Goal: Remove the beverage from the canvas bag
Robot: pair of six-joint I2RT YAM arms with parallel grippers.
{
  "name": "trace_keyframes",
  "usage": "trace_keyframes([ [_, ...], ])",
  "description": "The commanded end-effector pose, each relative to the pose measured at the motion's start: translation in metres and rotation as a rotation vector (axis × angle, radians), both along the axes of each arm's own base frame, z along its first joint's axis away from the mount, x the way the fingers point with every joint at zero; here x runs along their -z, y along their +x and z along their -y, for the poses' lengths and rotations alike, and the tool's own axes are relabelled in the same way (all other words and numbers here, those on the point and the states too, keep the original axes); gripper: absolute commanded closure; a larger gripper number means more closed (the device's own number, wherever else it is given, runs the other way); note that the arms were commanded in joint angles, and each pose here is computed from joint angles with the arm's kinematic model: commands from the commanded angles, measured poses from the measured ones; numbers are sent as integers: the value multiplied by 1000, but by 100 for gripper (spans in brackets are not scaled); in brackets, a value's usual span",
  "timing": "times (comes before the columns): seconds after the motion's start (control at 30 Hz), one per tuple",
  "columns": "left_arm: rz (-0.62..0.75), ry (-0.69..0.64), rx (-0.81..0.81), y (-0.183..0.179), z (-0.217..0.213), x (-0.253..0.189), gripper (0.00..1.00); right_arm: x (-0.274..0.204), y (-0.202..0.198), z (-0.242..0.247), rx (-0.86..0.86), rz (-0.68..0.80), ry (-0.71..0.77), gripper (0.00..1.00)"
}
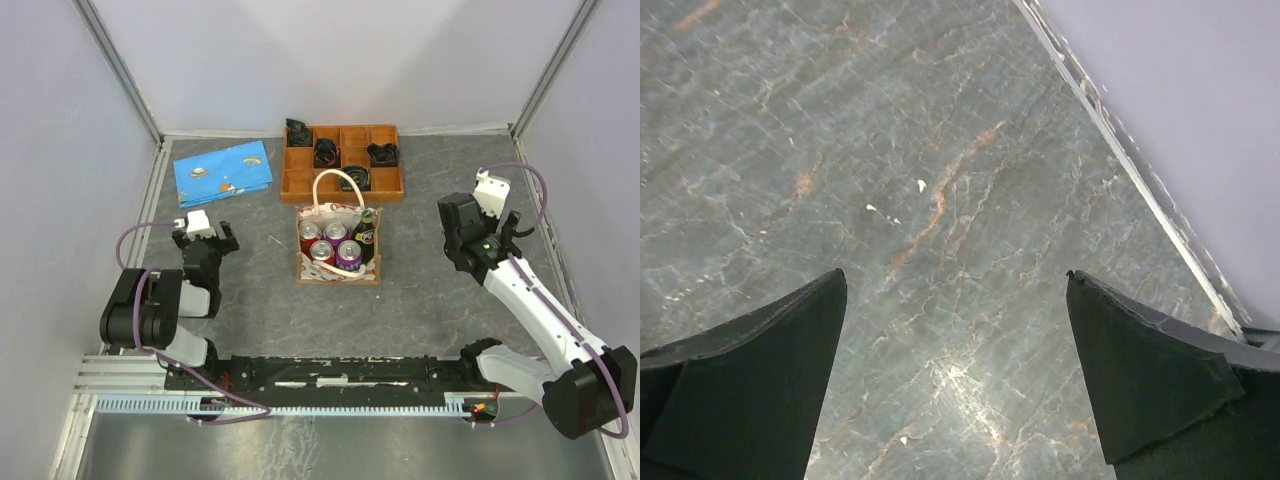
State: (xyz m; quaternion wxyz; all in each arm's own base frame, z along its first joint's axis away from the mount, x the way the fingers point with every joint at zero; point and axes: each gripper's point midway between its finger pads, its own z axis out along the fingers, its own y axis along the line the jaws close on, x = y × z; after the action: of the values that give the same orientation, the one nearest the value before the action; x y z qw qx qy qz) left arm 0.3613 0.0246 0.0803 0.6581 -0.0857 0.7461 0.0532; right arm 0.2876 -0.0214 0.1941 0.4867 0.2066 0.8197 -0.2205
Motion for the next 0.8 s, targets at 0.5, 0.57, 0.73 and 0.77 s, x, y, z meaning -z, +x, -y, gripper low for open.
trace_keyframes([
  [0.5,49,3,-13,8,-3,-14,1,4,0,-24,-187,3,64,1],
  [0.57,47,3,-13,8,-3,-14,1,2,3,-29,-221,6,72,1],
  [0.73,46,3,-12,8,-2,-14,1,0,8,-51,-332,4,113,5],
  [0.77,47,3,-12,8,-2,-14,1,-1,9,-57,-357,11,124,6],
])
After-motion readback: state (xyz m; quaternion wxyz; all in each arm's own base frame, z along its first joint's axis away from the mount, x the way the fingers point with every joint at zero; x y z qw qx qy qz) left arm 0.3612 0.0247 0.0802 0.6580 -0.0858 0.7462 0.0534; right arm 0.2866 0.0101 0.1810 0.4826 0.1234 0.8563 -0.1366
